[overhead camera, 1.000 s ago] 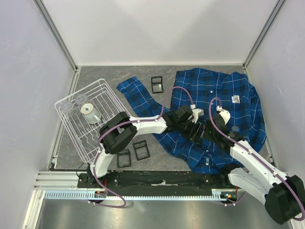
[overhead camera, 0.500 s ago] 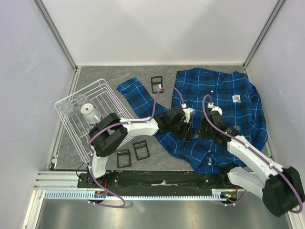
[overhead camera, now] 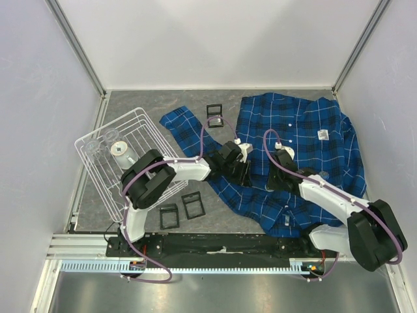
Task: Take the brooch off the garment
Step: Remove the brooch from the clothes.
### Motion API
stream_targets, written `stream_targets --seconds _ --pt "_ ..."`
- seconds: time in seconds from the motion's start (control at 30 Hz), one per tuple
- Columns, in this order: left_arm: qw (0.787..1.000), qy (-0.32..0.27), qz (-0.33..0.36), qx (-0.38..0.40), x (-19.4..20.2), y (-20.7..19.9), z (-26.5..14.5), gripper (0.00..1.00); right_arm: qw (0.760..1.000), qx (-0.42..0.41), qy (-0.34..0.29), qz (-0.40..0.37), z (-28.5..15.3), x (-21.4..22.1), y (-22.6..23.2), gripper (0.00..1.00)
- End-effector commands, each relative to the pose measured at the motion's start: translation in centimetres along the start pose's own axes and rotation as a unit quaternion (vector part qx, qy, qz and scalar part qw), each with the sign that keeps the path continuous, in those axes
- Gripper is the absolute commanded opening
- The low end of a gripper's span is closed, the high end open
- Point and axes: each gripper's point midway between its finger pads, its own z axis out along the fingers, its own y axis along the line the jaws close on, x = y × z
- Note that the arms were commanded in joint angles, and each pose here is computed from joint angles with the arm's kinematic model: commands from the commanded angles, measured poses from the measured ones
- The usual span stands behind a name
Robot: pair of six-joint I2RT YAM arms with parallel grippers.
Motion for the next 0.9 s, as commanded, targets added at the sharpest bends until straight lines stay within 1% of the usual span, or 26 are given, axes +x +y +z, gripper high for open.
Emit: stream_targets --seconds 0.0,0.13,0.23,0.3,0.33,0.37,0.53,0.7,0.83,0.87 --pt "0.999 -0.008 -0.027 -0.025 0.0 2.8 0.1 0.37 0.999 0.037 -0.004 0.017 0.2 0.1 -1.2 0.21" --pt "0.999 0.001 -0.028 -0.030 0.5 3.2 0.0 0.37 1.000 0.014 -0.007 0.006 0.1 -0.4 -0.2 0.28" --pt "0.999 0.001 -0.026 -0.022 0.5 2.8 -0.3 0.37 1.000 -0.008 -0.008 -0.010 0.2 -0.9 0.8 0.34" --pt "1.000 0.004 -0.026 -0.012 0.6 2.4 -0.3 0.37 1.000 -0.021 -0.011 -0.017 0.1 -1.1 1.6 0.36" --pt "1.000 0.007 -0.027 -0.011 0.8 2.4 -0.3 0.37 0.999 -0.027 -0.018 -0.022 0.0 -1.4 1.9 0.41" --pt "1.000 0.005 -0.029 -0.007 0.7 2.2 -0.4 0.37 0.999 -0.029 -0.021 -0.024 0.0 -1.5 2.1 0.43" --pt "1.000 0.006 -0.030 -0.006 0.9 2.2 -0.5 0.37 0.999 -0.022 -0.009 -0.037 0.6 -1.1 2.2 0.54" --pt "1.000 0.004 -0.026 -0.006 0.7 2.1 -0.8 0.37 0.999 0.011 -0.007 -0.053 1.1 -0.4 1.6 0.57" --pt "1.000 0.002 -0.023 -0.003 0.5 1.8 -0.9 0.38 0.997 0.044 -0.007 -0.069 1.4 -0.1 1.0 0.63" --pt "1.000 0.002 -0.024 -0.004 0.4 1.9 -0.9 0.38 0.996 0.051 -0.003 -0.072 1.7 0.2 0.8 0.63"
